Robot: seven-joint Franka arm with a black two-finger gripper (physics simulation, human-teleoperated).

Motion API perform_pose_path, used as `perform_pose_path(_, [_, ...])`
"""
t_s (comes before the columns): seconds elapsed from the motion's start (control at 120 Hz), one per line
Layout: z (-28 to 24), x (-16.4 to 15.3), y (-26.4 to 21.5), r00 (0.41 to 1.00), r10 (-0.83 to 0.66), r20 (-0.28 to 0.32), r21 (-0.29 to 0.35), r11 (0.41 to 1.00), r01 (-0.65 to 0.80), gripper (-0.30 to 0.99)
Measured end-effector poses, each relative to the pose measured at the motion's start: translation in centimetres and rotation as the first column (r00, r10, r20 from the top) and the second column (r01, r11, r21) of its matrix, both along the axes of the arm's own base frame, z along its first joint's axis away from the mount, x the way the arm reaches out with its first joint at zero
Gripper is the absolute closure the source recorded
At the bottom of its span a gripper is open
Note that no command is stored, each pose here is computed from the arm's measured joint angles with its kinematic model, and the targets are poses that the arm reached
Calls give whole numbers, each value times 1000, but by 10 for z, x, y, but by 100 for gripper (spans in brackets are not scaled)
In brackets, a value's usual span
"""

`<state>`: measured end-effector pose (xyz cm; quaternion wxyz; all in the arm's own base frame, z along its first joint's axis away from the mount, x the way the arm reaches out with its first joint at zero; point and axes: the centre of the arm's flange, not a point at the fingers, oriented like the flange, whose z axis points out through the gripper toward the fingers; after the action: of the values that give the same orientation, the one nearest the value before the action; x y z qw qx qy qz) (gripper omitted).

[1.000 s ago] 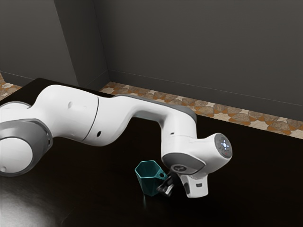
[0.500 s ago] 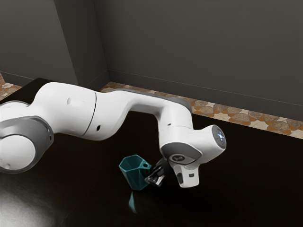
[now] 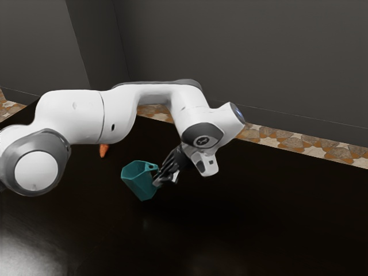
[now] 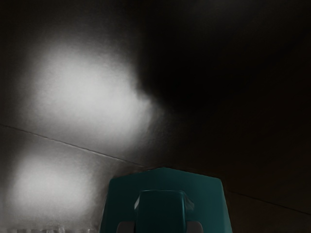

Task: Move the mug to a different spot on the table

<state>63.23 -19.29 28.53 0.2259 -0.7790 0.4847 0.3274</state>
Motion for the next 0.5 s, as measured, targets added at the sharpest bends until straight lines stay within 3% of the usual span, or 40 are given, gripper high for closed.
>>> perform_pose_path(0.267, [22,36,47,973,226,42,10,974,-227,70])
perform_pose_path(0.5, [30,49,97,865,496,73,-46,869,-494,70])
